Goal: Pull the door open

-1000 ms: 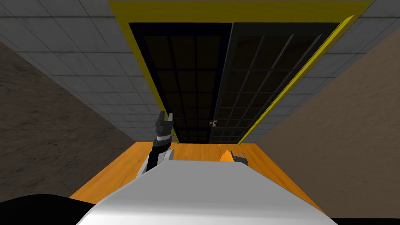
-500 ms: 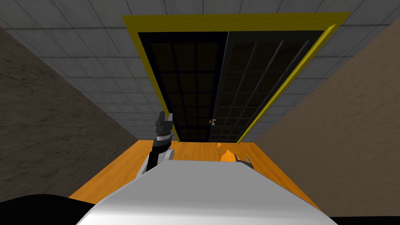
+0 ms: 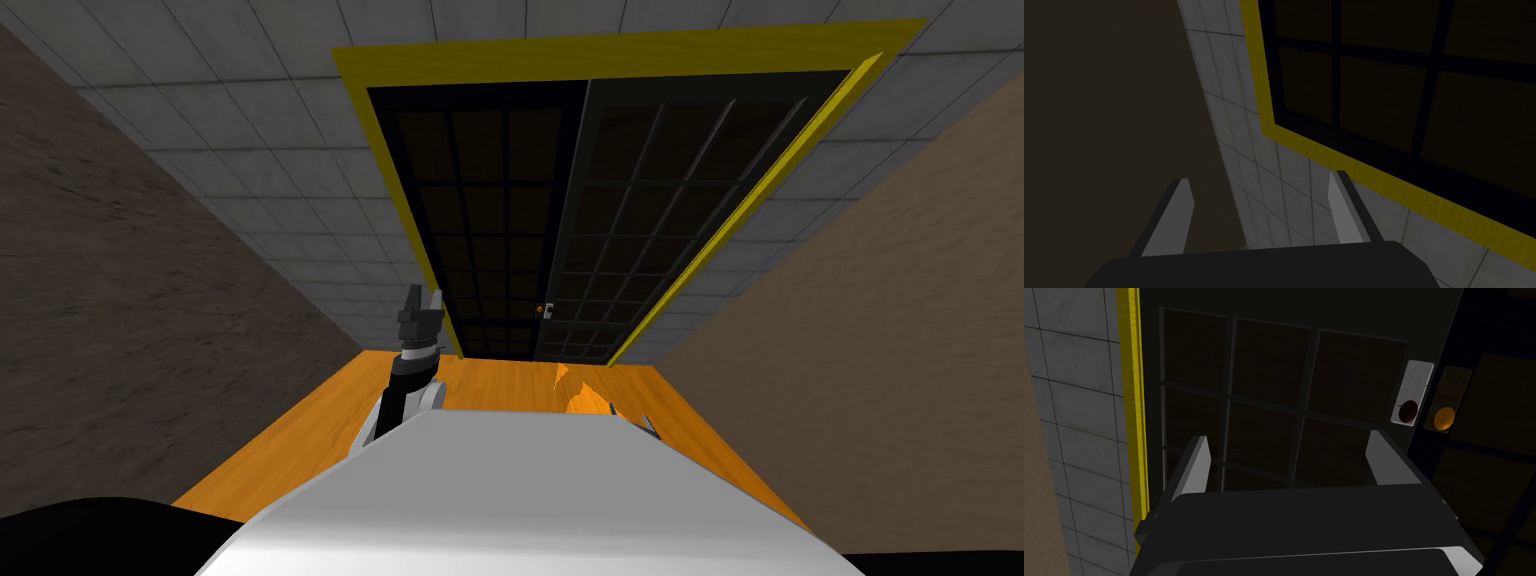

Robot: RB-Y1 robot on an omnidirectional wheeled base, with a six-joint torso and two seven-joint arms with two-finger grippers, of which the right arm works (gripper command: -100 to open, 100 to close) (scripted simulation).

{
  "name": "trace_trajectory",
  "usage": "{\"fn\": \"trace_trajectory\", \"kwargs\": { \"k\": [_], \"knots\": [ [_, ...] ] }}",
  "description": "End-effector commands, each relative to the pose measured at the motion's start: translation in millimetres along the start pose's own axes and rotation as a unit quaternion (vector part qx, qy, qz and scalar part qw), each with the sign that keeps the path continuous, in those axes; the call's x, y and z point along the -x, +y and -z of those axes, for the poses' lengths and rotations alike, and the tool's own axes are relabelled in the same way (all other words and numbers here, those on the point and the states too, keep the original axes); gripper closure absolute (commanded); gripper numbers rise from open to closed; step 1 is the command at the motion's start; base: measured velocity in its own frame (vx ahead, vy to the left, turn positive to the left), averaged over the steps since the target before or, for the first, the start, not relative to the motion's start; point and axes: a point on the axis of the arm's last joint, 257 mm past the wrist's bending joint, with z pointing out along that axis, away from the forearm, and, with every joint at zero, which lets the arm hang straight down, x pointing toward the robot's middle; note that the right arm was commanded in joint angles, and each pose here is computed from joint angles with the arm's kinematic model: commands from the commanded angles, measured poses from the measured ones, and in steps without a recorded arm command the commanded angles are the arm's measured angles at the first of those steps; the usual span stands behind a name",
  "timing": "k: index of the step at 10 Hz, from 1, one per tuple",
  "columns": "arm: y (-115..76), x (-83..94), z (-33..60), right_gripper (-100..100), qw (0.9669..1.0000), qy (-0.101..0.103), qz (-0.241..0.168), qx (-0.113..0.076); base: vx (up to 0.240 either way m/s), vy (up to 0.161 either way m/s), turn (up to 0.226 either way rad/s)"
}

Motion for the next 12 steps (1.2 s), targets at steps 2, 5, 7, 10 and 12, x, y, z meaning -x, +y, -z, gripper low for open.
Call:
{"fn": "trace_trajectory", "kwargs": {
  "k": [2,5,7,10,12],
  "knots": [
    [-8.7,-4.6,-0.2,-100,0.9997,0.006,-0.001,-0.023,-0.007,-0.035,0.135],
    [7.5,4.4,-14.1,-100,0.9995,-0.006,-0.013,-0.027,0.125,-0.044,0.172],
    [20.1,11.9,-23.1,-100,0.9994,-0.015,-0.019,-0.024,0.171,-0.051,0.094],
    [53.4,34.5,-45.1,-100,0.9985,-0.041,-0.035,-0.009,0.195,-0.060,0.139],
    [73.2,49.7,-57.3,-100,0.9974,-0.057,-0.044,0.002,0.182,-0.042,0.094]
  ]
}}
